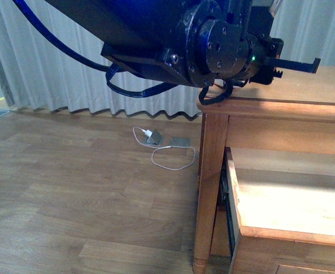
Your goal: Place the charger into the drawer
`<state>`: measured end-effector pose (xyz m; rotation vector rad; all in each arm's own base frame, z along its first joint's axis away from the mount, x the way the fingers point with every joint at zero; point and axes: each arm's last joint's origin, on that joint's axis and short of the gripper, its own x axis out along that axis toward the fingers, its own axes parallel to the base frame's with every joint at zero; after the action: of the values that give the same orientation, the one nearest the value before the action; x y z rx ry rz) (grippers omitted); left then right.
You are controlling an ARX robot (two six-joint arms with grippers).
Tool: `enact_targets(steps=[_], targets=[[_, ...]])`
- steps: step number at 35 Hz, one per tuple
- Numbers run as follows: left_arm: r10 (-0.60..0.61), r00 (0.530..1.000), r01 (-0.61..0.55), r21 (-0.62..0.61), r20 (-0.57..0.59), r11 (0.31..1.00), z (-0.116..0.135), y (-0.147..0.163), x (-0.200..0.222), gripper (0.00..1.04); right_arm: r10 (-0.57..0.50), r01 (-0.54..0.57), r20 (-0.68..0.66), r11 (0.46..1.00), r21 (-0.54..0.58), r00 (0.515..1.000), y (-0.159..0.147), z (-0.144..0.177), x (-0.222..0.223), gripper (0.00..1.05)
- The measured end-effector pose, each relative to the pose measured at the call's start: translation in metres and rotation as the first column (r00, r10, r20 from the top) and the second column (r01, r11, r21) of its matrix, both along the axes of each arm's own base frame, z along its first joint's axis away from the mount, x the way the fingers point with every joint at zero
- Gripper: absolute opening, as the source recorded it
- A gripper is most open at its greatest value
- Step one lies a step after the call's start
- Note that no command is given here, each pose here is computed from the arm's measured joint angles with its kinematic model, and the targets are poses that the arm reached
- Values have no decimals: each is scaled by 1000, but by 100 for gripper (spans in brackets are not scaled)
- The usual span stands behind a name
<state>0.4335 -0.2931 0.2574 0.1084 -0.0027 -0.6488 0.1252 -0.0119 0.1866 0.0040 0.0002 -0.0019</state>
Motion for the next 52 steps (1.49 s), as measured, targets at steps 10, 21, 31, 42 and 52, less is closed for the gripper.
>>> enact_targets(steps=[10, 21, 31, 42, 52], targets=[[-68, 997, 73, -103, 46, 992, 35, 10, -31, 4, 0, 0, 0, 1000, 0, 1000, 0, 0, 0, 96], [-321, 946, 325, -123, 50, 938, 41, -23, -87, 4, 0, 0, 0, 1000, 0, 1000, 0, 0, 0, 96], [-298, 952, 298, -8, -67, 955, -11, -39, -79, 19, 0, 0, 0, 1000, 0, 1000, 0, 0, 0, 96], [-210, 976, 211, 22, -59, 977, -22, -43, -79, 74, 0, 0, 0, 1000, 0, 1000, 0, 0, 0, 96], [128, 989, -123, -79, 72, 989, 48, 33, -94, 99, 0, 0, 0, 1000, 0, 1000, 0, 0, 0, 96]])
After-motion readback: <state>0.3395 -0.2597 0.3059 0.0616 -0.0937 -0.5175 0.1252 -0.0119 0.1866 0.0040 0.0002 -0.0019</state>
